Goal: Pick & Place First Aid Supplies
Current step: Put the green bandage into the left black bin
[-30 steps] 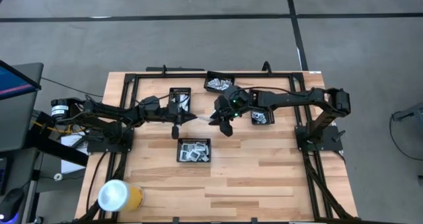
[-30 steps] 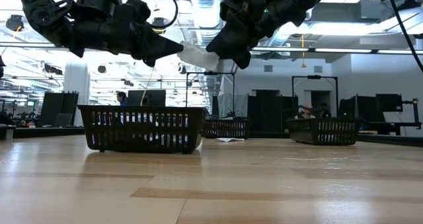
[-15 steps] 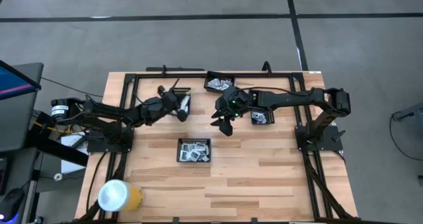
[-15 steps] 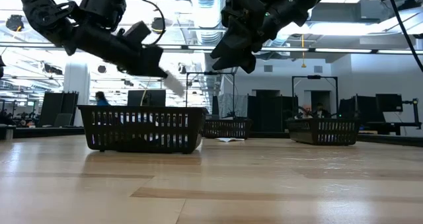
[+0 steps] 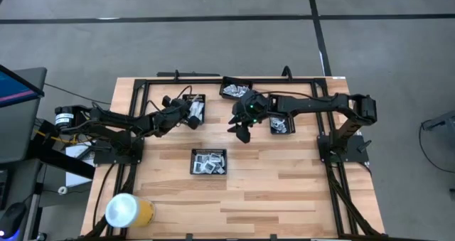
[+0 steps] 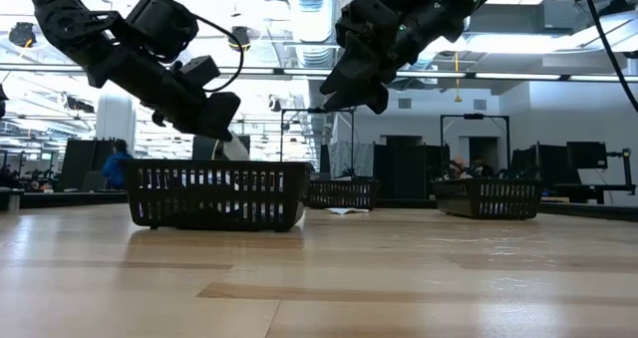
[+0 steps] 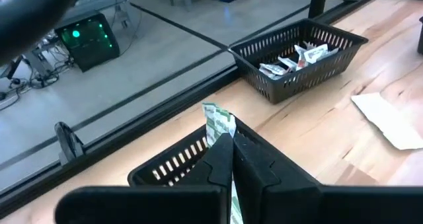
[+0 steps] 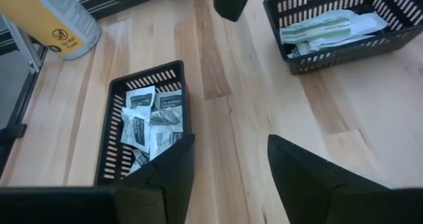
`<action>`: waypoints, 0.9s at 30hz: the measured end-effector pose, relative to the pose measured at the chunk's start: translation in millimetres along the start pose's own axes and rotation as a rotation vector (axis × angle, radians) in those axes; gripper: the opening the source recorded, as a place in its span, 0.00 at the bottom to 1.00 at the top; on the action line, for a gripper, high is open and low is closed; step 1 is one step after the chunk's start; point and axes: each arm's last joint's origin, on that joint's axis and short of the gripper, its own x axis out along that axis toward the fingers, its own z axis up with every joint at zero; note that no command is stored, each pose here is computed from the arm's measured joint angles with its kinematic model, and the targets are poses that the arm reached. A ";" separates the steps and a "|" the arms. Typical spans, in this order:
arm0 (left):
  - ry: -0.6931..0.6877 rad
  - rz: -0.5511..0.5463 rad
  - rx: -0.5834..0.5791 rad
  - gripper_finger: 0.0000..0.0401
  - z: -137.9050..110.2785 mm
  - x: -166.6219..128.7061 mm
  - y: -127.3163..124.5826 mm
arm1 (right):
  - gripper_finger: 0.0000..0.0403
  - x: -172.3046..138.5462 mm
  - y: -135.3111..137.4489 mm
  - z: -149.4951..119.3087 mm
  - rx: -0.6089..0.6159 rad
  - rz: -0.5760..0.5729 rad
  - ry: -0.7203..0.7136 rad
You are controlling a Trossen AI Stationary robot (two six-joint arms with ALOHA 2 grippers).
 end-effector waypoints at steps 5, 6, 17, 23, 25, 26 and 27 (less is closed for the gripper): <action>0.003 -0.014 0.001 0.06 -0.2 0.0 -0.3 | 0.47 -0.2 -1.4 0.2 0.002 -0.003 -0.001; 0.004 -0.024 0.001 0.08 -0.2 0.0 -0.6 | 0.47 -0.2 -1.3 0.2 0.002 -0.003 -0.001; 0.048 -0.232 -0.024 0.24 -2.7 -0.7 -6.4 | 0.51 -0.6 -6.6 -2.5 -0.024 -0.146 0.015; 0.069 -0.288 -0.128 0.24 -2.7 -1.2 -8.1 | 0.49 -1.4 -10.3 -5.6 -0.050 -0.266 0.039; 0.069 -0.291 -0.129 0.24 -2.7 -1.4 -8.4 | 0.48 -1.6 -11.0 -6.0 -0.050 -0.293 0.041; 0.069 -0.292 -0.129 0.24 -2.6 -1.4 -8.4 | 0.47 -1.7 -11.4 -6.4 -0.050 -0.305 0.044; 0.068 -0.292 -0.130 0.24 -2.5 -1.4 -8.5 | 0.47 -2.0 -12.3 -6.8 -0.049 -0.317 0.048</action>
